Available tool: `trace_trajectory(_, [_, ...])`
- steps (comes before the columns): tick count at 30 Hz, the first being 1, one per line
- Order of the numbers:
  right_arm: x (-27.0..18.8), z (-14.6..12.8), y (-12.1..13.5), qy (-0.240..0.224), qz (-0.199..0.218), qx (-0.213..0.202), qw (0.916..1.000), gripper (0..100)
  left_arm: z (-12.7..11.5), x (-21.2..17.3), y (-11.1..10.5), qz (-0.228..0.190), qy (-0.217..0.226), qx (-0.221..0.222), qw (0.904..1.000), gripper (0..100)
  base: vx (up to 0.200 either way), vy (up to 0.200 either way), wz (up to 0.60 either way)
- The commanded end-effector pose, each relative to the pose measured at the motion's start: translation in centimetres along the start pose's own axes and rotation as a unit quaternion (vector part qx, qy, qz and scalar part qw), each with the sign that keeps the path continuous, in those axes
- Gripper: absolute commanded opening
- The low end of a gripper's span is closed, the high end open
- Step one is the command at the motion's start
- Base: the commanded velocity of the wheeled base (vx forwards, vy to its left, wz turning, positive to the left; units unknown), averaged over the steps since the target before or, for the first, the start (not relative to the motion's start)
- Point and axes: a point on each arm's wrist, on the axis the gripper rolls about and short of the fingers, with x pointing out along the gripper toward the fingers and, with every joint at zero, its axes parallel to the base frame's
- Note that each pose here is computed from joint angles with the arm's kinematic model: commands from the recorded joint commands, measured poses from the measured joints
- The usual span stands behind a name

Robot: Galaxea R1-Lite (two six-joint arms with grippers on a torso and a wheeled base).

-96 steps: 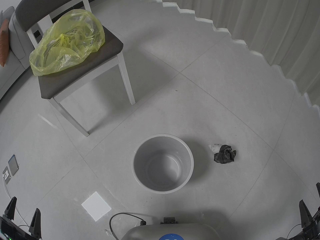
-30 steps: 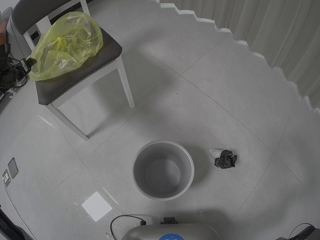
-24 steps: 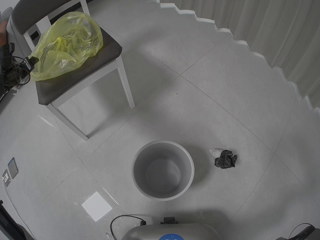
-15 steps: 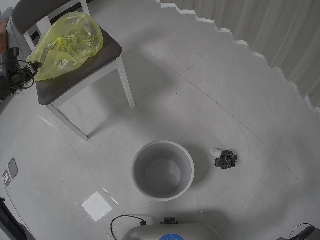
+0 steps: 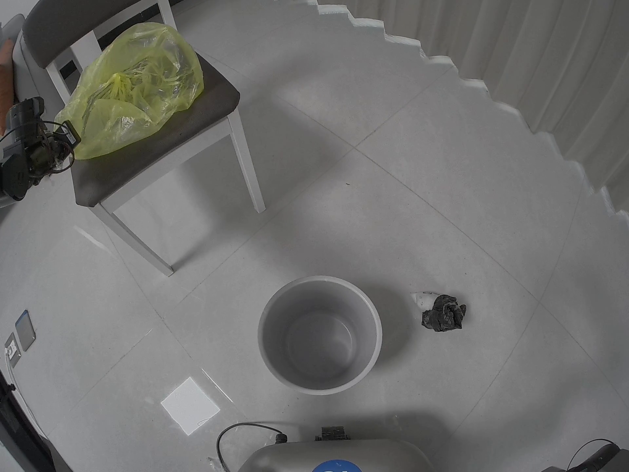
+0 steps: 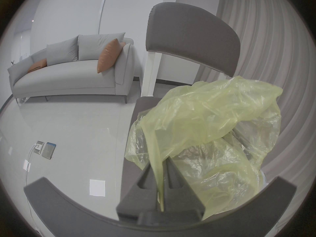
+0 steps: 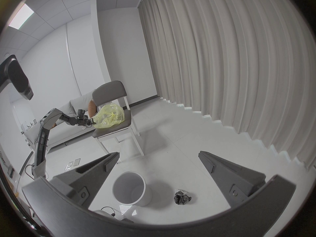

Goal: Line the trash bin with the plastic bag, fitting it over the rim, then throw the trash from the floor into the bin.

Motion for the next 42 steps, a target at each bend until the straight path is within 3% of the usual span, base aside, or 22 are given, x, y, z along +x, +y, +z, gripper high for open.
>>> trace_trajectory(1, [-0.1,0.0,0.0,-0.001,0.001,0.000,1.0000,100,0.4,-0.9,-0.6,-0.009,-0.004,0.001,0.9999,0,0.000,0.000,0.00])
trace_trajectory(3, [-0.2,-0.1,0.1,-0.001,0.001,0.001,1.0000,100,0.8,-2.4,-1.0,-0.018,-0.004,0.003,0.9998,0,0.000,0.000,0.00])
trace_trajectory(7, [0.0,0.3,0.0,-0.004,0.003,0.007,1.0000,100,1.8,-7.0,-2.6,-0.082,0.004,0.029,0.9962,0,0.000,0.000,0.00])
trace_trajectory(10, [0.2,1.2,0.0,-0.013,0.010,0.002,0.9999,100,2.0,-10.7,-3.4,-0.120,0.001,0.117,0.9859,0,0.000,0.000,0.00])
trace_trajectory(13, [0.8,1.8,-0.2,-0.010,0.014,0.002,0.9999,100,1.9,-13.6,-4.0,-0.167,-0.006,0.194,0.9667,0,0.000,0.000,0.00])
trace_trajectory(14, [1.2,2.0,-0.3,-0.007,0.014,0.004,0.9999,100,2.0,-15.2,-4.6,-0.200,-0.016,0.227,0.9531,0,0.000,0.000,0.00])
trace_trajectory(16, [2.0,2.5,-0.6,-0.002,0.015,0.006,0.9999,100,2.1,-17.3,-5.4,-0.242,-0.029,0.256,0.9355,0,0.000,0.000,0.00])
trace_trajectory(19, [3.2,3.2,-1.0,0.009,0.014,0.010,0.9998,100,2.2,-19.8,-6.5,-0.294,-0.044,0.278,0.9136,0,0.000,0.000,0.00])
trace_trajectory(20, [3.2,3.2,-1.0,0.009,0.014,0.010,0.9998,100,2.2,-19.8,-6.5,-0.294,-0.044,0.278,0.9136,0,0.000,0.000,0.00])
trace_trajectory(21, [4.1,3.9,-1.4,0.013,0.014,0.012,0.9998,100,2.2,-21.3,-7.2,-0.323,-0.056,0.295,0.8974,0,0.000,0.000,0.00])
trace_trajectory(22, [4.3,4.1,-1.4,0.014,0.014,0.012,0.9997,100,2.2,-21.6,-7.4,-0.332,-0.058,0.299,0.8927,0,0.000,0.000,0.00])
trace_trajectory(24, [5.3,4.8,-1.8,0.024,0.014,0.016,0.9995,100,1.9,-23.2,-8.2,-0.372,-0.066,0.311,0.8722,0,0.000,0.000,0.00])
trace_trajectory(25, [5.4,4.9,-1.8,0.025,0.013,0.016,0.9995,100,1.8,-23.3,-8.3,-0.375,-0.066,0.311,0.8709,0,0.000,0.000,0.00])
trace_trajectory(26, [6.1,5.4,-2.1,0.032,0.014,0.019,0.9992,100,1.5,-24.3,-9.0,-0.401,-0.067,0.314,0.8579,0,0.000,0.000,0.00])
trace_trajectory(29, [7.3,6.0,-2.5,0.048,0.013,0.026,0.9984,100,0.9,-25.7,-10.0,-0.440,-0.063,0.324,0.8351,0,0.000,0.000,0.00])
trace_trajectory(35, [9.9,7.0,-3.5,0.071,0.013,0.035,0.9968,100,-0.3,-27.8,-11.2,-0.502,-0.050,0.353,0.7877,0,0.000,0.000,0.00])
trace_trajectory(36, [10.1,7.0,-3.5,0.072,0.013,0.035,0.9967,100,-0.4,-27.9,-11.2,-0.505,-0.049,0.355,0.7856,0,0.000,0.000,0.00])
trace_trajectory(39, [11.5,7.4,-4.0,0.079,0.015,0.038,0.9960,100,-1.1,-28.7,-11.7,-0.532,-0.041,0.380,0.7556,0,0.000,0.000,0.00])
trace_trajectory(42, [12.2,7.5,-4.2,0.082,0.031,0.041,0.9953,100,-1.7,-29.1,-11.9,-0.549,-0.032,0.392,0.7379,0,0.000,0.000,0.00])
